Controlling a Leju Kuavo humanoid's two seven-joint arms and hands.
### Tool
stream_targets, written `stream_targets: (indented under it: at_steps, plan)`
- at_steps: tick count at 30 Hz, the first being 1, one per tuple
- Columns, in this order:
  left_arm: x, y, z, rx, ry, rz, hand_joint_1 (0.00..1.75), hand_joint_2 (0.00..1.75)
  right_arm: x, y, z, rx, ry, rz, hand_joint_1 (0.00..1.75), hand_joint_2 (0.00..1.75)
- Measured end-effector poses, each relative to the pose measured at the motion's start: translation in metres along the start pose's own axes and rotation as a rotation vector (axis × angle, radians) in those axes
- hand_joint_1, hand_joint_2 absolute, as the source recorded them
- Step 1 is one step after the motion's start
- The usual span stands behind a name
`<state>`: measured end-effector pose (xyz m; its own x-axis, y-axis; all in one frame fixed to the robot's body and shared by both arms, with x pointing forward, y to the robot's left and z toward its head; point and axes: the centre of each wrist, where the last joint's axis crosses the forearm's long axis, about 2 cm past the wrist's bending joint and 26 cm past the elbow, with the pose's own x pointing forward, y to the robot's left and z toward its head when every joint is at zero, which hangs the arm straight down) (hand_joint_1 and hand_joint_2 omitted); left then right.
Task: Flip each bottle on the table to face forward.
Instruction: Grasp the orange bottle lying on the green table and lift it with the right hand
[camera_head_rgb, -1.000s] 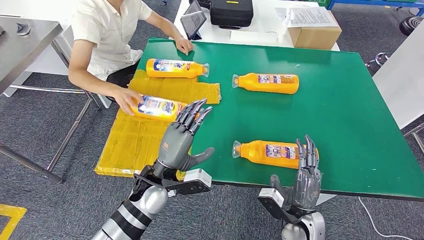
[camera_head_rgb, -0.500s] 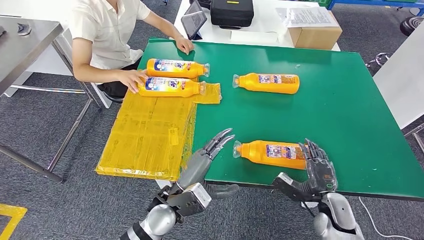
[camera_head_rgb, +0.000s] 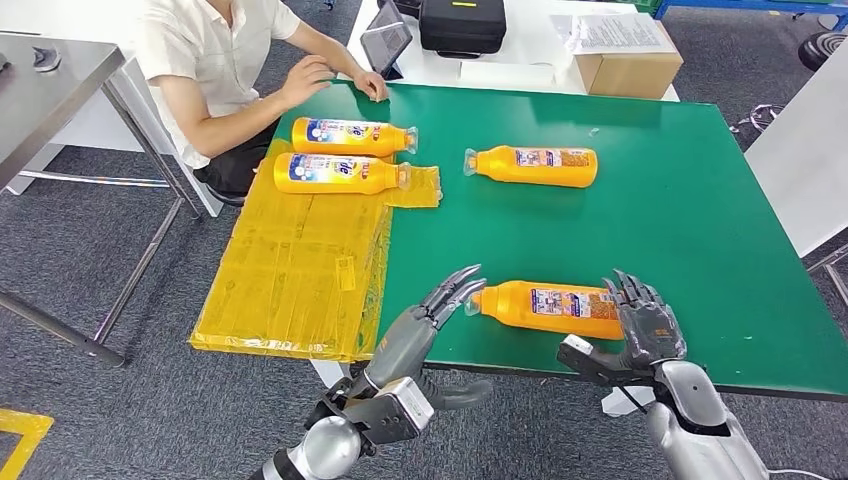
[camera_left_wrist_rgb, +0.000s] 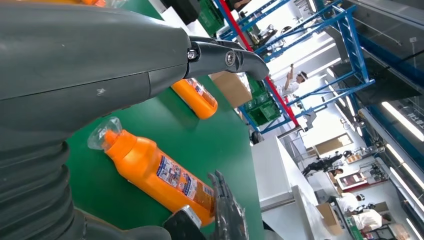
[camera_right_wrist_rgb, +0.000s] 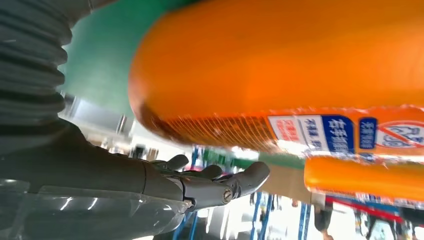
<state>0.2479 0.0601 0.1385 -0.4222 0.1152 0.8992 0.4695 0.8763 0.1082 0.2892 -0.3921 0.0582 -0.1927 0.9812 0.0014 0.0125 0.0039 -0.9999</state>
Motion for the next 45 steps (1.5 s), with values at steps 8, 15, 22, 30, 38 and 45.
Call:
stream_targets:
  at_steps: [8, 15, 22, 30, 38, 45]
  plan:
    - [0.001, -0.004, 0.000, 0.001, -0.006, -0.009, 0.00, 1.75, 0.007, 0.001, -0.006, -0.002, -0.094, 0.127, 0.00, 1.75]
    - [0.002, -0.008, 0.000, -0.005, -0.004, 0.001, 0.00, 1.75, 0.011, 0.006, -0.010, 0.048, -0.085, 0.018, 0.00, 1.75]
    - [0.002, -0.010, 0.000, -0.020, -0.004, 0.008, 0.00, 1.75, 0.006, 0.006, -0.019, 0.099, -0.046, -0.051, 0.00, 1.75]
    - [0.001, -0.011, 0.001, -0.036, 0.015, 0.039, 0.00, 1.75, 0.000, 0.011, -0.025, 0.132, -0.010, -0.148, 0.00, 1.75]
    - [0.001, -0.012, 0.000, -0.054, 0.047, 0.122, 0.00, 1.75, -0.006, 0.018, -0.023, 0.182, 0.017, -0.199, 1.74, 1.75]
    - [0.001, -0.012, 0.000, -0.051, 0.052, 0.139, 0.00, 1.75, -0.017, 0.020, -0.017, 0.227, 0.038, -0.249, 1.75, 1.75]
